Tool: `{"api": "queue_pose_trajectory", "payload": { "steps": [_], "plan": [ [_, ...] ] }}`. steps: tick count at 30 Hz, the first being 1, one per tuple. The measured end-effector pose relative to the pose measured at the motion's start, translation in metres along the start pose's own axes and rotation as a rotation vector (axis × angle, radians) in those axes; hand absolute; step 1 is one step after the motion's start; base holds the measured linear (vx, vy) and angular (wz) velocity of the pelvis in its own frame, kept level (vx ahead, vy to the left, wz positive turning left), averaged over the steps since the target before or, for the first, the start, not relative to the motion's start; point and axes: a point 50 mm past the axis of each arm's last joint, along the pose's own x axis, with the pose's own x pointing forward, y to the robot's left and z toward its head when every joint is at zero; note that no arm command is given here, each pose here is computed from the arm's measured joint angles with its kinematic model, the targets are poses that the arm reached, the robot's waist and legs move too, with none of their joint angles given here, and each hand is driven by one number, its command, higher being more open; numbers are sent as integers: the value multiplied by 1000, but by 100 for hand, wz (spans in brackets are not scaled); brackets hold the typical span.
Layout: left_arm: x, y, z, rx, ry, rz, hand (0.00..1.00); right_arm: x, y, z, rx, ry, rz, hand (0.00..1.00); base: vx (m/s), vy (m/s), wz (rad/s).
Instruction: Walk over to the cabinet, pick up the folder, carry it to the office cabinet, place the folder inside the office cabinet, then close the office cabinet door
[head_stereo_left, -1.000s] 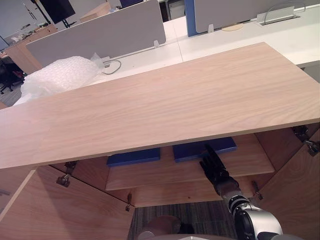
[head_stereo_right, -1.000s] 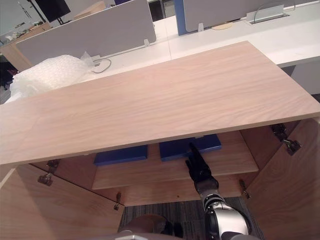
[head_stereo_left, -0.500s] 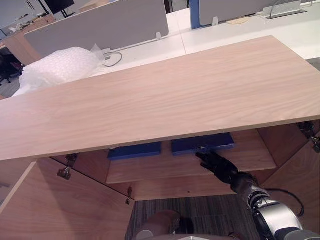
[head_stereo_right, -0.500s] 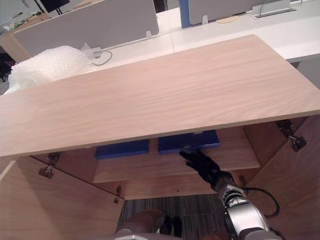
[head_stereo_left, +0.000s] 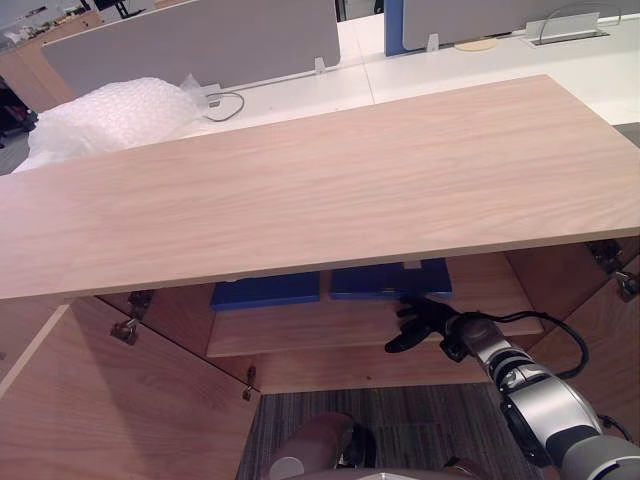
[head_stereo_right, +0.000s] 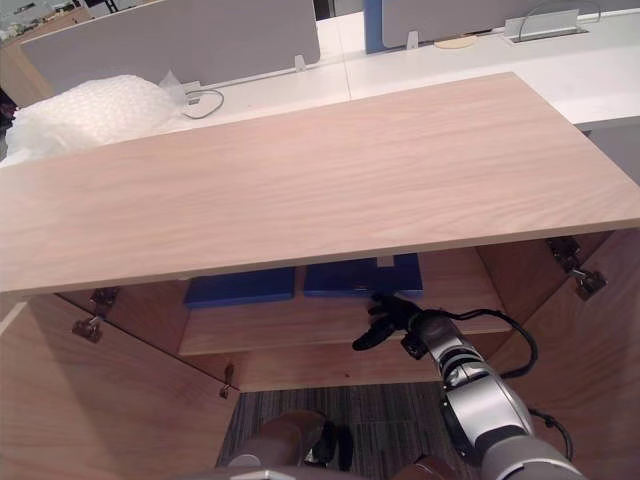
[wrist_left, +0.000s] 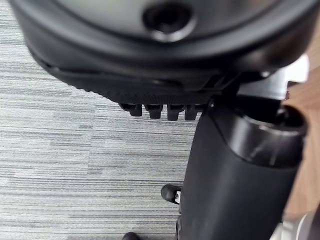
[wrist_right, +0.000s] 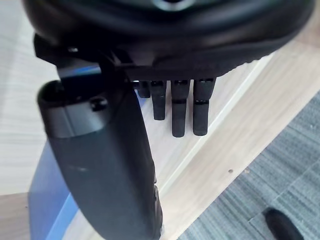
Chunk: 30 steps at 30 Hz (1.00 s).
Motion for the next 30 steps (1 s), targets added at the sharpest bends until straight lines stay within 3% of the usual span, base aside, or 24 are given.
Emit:
{"api": "queue_pose_trajectory", "payload": {
  "steps": [10,15,18,21,26,30],
  "plan": [
    [1,2,4,19,-10,32,100,11,35,25,-391,-18,22,100,46,-86,-7],
    [4,23,36,46,-103,84,100,17,73,49,-575,-62,139,100,55,-165,6],
    [3,33,61,15,-191,110,100,19,81,65,-561,-85,171,100,0,-236,14],
    [-1,39,78,-1,-256,124,100,18,66,82,-531,-107,114,100,4,-134,7],
    [-6,48,76,-55,-260,143,100,12,40,90,-418,-141,30,100,73,-42,-12],
    [-16,47,74,-27,-291,158,100,12,54,107,-289,-224,47,100,61,-86,-64]
  ]
}}
